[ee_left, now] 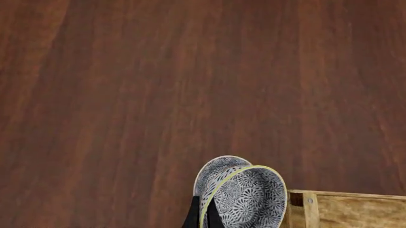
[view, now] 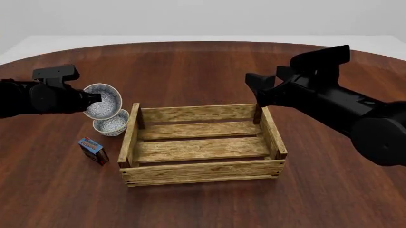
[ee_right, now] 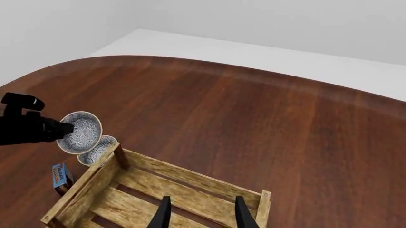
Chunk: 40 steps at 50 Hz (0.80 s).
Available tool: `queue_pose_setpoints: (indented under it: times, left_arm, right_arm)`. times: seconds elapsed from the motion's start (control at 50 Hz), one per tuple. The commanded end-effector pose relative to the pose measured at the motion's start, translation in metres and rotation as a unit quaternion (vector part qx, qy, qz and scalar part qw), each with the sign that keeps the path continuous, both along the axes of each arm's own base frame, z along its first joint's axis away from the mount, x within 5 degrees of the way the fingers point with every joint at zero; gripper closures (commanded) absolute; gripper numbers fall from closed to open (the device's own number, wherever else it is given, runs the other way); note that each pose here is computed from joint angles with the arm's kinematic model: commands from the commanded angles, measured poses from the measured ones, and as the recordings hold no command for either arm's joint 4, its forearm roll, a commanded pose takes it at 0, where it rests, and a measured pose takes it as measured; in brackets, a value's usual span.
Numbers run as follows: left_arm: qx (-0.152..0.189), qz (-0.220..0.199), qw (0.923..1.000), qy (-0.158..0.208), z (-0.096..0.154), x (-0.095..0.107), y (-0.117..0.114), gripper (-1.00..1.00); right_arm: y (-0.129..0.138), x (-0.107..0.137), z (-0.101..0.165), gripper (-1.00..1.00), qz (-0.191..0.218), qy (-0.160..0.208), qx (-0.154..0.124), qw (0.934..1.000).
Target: Stack the right bowl on the left bowl and place them in the tray.
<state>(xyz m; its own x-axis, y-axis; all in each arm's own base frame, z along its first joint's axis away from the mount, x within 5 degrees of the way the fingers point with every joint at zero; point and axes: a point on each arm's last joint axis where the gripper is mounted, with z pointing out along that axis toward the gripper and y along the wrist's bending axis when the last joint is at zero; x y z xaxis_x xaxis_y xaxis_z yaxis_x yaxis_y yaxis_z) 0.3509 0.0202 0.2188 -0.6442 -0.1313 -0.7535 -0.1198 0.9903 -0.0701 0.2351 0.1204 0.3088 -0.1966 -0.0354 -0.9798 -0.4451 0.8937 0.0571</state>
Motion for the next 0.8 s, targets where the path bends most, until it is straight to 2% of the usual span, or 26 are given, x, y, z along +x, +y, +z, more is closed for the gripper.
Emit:
queue_pose_setpoints:
  times: [0.02,0.8]
  left_arm:
    - [-0.005,-0.016,0.9999,0.004,-0.004,0.0,-0.013,1.0]
    - [-0.006,-0.021,0.9992,0.034,-0.039,0.015,-0.017,1.0]
  right_arm:
    - [0.0,0.0,0.0,-1.0,0.001,0.0,0.0,1.0]
    - [0.0,0.0,0.0,-1.0,0.0,0.0,0.0,1.0]
